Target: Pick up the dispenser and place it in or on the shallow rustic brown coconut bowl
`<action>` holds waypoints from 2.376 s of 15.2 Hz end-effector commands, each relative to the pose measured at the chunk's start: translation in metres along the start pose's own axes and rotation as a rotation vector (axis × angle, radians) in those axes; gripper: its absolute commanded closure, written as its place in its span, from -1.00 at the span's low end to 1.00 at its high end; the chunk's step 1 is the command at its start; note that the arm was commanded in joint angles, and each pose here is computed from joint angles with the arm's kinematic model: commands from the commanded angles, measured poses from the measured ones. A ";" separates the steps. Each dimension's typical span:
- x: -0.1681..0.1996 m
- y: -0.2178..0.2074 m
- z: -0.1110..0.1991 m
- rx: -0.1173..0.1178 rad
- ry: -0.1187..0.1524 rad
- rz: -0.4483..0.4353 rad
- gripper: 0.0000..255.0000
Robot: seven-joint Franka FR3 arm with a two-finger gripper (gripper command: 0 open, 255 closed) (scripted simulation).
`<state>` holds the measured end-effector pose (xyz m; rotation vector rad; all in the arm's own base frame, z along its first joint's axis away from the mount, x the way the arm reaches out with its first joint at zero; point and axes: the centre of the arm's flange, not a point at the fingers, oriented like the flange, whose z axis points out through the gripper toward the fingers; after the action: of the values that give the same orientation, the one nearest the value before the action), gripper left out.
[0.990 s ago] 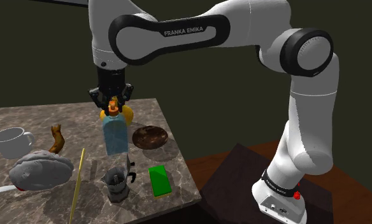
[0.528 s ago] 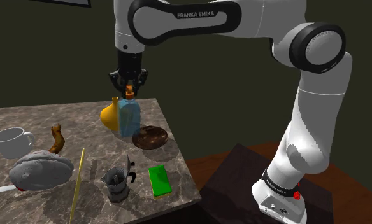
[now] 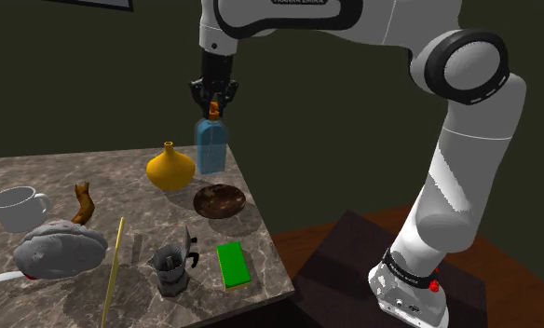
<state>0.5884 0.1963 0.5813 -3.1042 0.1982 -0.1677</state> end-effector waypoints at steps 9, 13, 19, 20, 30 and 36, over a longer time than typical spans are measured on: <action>0.008 0.034 0.024 0.000 0.000 -0.001 1.00; 0.006 0.034 0.045 0.000 0.000 -0.001 1.00; 0.002 0.035 0.077 0.000 0.000 -0.001 1.00; 0.002 0.035 0.082 0.000 0.000 -0.001 1.00; -0.004 0.037 0.135 0.000 0.000 -0.001 1.00; -0.005 0.038 0.144 0.000 0.000 -0.001 1.00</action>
<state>0.5948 0.1625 0.4364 -3.1047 0.1961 -0.1664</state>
